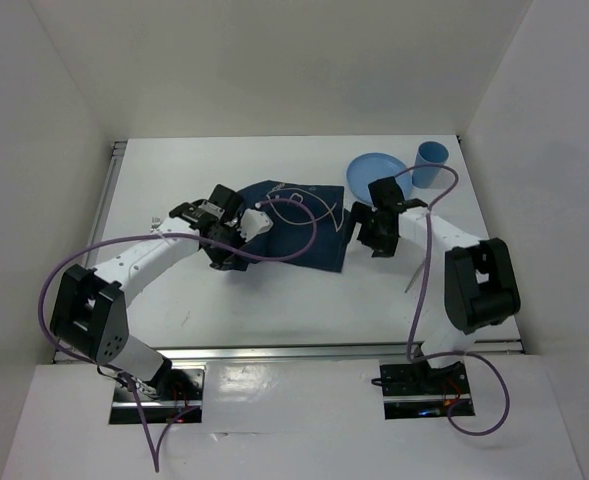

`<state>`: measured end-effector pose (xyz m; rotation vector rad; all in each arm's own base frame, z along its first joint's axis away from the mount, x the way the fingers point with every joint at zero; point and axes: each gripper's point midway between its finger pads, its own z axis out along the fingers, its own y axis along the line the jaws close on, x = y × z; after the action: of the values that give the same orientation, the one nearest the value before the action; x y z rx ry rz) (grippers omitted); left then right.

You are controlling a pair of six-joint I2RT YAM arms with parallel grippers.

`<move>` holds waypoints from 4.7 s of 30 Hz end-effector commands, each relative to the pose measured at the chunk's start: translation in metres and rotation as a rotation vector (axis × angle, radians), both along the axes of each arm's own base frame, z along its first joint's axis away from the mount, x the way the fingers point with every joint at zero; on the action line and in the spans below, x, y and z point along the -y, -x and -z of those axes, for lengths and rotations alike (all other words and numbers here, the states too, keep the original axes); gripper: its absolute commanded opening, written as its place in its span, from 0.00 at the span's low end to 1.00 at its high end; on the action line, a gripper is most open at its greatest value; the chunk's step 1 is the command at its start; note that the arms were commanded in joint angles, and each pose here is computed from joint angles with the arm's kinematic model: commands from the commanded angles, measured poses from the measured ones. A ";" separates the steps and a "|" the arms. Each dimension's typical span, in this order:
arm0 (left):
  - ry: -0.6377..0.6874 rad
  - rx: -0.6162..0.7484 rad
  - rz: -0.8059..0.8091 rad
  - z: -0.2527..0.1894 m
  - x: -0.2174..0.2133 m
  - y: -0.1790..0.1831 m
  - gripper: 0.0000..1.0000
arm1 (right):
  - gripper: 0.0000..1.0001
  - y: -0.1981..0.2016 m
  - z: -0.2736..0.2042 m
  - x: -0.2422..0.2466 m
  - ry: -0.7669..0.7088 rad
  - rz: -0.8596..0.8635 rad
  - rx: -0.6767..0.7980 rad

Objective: Set the dinner table for one person

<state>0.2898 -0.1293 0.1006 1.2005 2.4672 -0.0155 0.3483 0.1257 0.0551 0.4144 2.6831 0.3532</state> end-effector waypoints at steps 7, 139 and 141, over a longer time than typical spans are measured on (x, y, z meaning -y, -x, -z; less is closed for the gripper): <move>0.047 0.038 -0.042 -0.015 0.000 0.005 0.00 | 0.89 0.032 0.018 -0.044 -0.002 -0.017 -0.067; -0.157 -0.191 -0.296 0.093 -0.083 0.015 0.89 | 0.00 0.084 0.052 -0.004 -0.088 0.203 -0.208; -0.147 -0.193 -0.268 0.089 -0.075 0.021 0.89 | 0.00 0.089 0.051 0.006 -0.098 0.235 -0.214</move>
<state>0.3065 -0.0398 0.0227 0.9050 2.7285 0.2650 0.2747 0.1510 0.0112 0.7132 2.7827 0.5439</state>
